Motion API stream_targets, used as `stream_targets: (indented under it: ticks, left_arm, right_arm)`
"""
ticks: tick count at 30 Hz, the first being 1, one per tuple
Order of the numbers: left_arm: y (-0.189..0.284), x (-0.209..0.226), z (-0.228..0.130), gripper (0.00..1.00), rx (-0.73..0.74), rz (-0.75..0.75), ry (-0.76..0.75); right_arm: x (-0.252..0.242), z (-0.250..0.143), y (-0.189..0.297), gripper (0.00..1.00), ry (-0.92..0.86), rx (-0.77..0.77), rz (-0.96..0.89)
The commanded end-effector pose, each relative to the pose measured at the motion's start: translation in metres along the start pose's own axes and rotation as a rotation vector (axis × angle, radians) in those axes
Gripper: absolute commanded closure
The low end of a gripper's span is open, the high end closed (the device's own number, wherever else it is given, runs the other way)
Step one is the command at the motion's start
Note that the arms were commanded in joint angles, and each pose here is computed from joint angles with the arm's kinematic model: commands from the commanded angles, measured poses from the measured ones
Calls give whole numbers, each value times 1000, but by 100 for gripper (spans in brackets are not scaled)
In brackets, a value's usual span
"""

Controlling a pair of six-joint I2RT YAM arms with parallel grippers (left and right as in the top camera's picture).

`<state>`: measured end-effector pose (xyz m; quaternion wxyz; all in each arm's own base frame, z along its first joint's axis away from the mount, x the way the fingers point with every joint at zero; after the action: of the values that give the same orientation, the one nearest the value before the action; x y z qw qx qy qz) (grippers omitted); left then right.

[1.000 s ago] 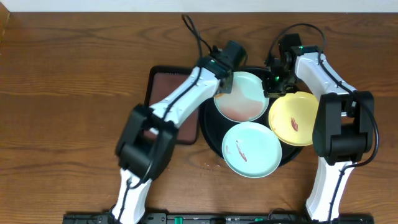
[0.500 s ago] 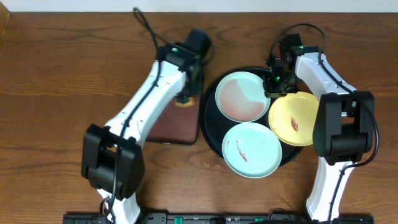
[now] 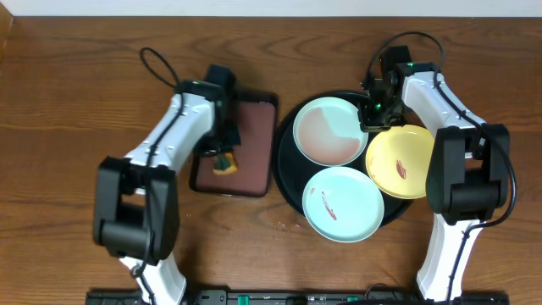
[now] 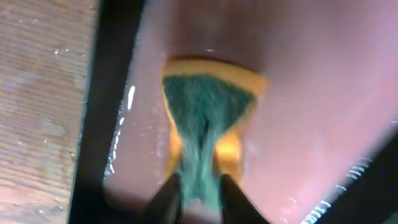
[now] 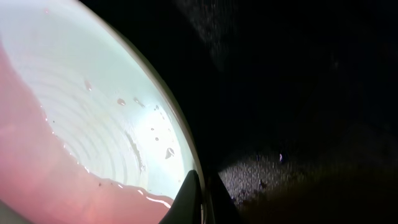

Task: Clean dirty plates on tray and stack at the side
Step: 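Return the sponge to the small tray with the left gripper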

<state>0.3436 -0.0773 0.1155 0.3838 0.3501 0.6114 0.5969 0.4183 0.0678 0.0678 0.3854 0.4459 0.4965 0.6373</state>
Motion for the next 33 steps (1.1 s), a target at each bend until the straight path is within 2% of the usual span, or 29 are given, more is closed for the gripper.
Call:
stream_targets:
  ticks: [1,4,6,9,13,15,23,33]
  left_arm:
    - [52,-4,3,70,-35,-198,11]
    - [79,3,0,65,-92,-238,4]
    - [98,7,-5,59,-133,-263,-26]
    - [124,15,-17,46,-188,-294,-52]
    - [149,26,-30,32,-250,-309,-88]
    - [159,31,-35,18,-283,-312,-88]
    - [166,33,-39,17,-304,-326,-90]
    - [166,33,-39,16,-304,-326,-90]
  right_arm:
    - [-5,7,11,96,-10,-52,-20]
    - [-2,9,6,92,4,-69,-23]
    - [1,8,2,99,11,-71,-15]
    - [5,11,5,99,20,-83,-9]
    - [10,22,38,99,20,-155,-20]
    - [20,30,68,99,50,-233,-34]
    - [85,37,129,99,201,-397,-71]
    - [184,52,125,99,416,-533,-218]
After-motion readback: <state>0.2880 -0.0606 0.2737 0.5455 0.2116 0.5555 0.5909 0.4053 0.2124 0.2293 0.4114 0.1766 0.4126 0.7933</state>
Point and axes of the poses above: each gripper's point midway between its finger pads, its own y axis back along the fingers, its own x axis along the line the jaws close on, z = x × y, the point moved 6 cm from there along y, back along the fingers, and after that the axes turned 12 degrees about y, right-handed, at the moved point
